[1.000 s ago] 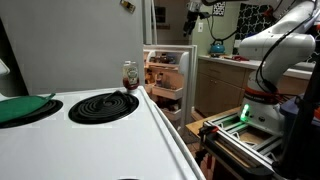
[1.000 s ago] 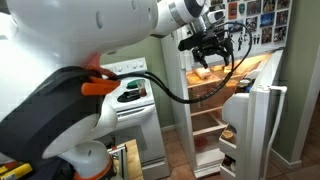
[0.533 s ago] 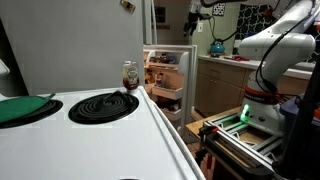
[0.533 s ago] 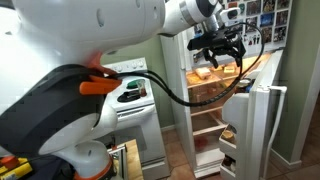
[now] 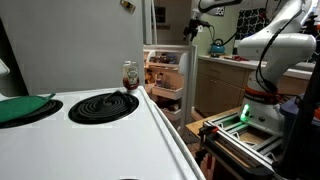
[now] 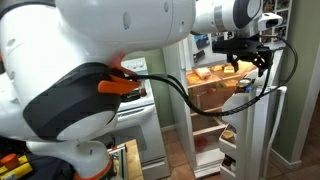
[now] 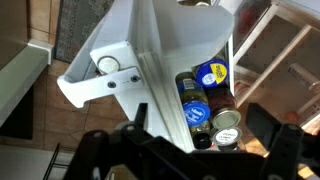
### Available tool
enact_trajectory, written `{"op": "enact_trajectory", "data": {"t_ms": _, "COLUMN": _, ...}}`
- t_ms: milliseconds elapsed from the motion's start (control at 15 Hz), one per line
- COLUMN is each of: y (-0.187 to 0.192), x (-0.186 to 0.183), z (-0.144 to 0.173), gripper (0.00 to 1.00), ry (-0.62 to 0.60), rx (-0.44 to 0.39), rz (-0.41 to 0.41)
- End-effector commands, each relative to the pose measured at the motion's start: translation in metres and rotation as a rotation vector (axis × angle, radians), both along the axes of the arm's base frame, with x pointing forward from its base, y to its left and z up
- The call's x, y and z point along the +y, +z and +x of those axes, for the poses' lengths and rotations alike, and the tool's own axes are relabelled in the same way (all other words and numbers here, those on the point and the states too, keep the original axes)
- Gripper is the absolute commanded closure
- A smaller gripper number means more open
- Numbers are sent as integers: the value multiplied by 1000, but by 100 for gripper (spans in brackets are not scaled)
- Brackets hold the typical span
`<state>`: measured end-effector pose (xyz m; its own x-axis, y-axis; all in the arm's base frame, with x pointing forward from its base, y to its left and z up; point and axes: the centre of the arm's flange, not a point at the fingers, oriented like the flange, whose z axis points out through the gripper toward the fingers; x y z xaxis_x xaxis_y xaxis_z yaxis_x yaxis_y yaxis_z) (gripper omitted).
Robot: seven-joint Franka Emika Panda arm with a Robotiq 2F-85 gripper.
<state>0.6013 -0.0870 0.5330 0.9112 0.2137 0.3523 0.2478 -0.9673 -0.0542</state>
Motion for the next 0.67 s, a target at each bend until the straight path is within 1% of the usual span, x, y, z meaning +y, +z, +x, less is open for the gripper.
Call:
{"op": "enact_trajectory", "data": {"t_ms": 0, "y": -6, "x": -7, "z": 35, "gripper": 0, "ry": -34, "rx": -3, "rz": 65}}
{"op": "enact_trajectory", "data": {"t_ms": 133, "y": -12, "x": -15, "z": 45, "gripper": 0, "ry": -66, "rx": -14, "rz": 91}}
{"op": "enact_trajectory", "data": {"t_ms": 267, "y": -17, "x": -25, "z": 52, "gripper": 0, "ry": -112, "rx": -22, "rz": 98}}
{"op": "enact_trajectory", "data": {"t_ms": 467, "y": -22, "x": -38, "z": 57, "gripper": 0, "ry": -164, "rx": -24, "rz": 128}}
{"op": "enact_trajectory", "data": {"t_ms": 600, "y": -27, "x": -41, "z": 58, "gripper": 0, "ry": -177, "rx": 12, "rz": 144}}
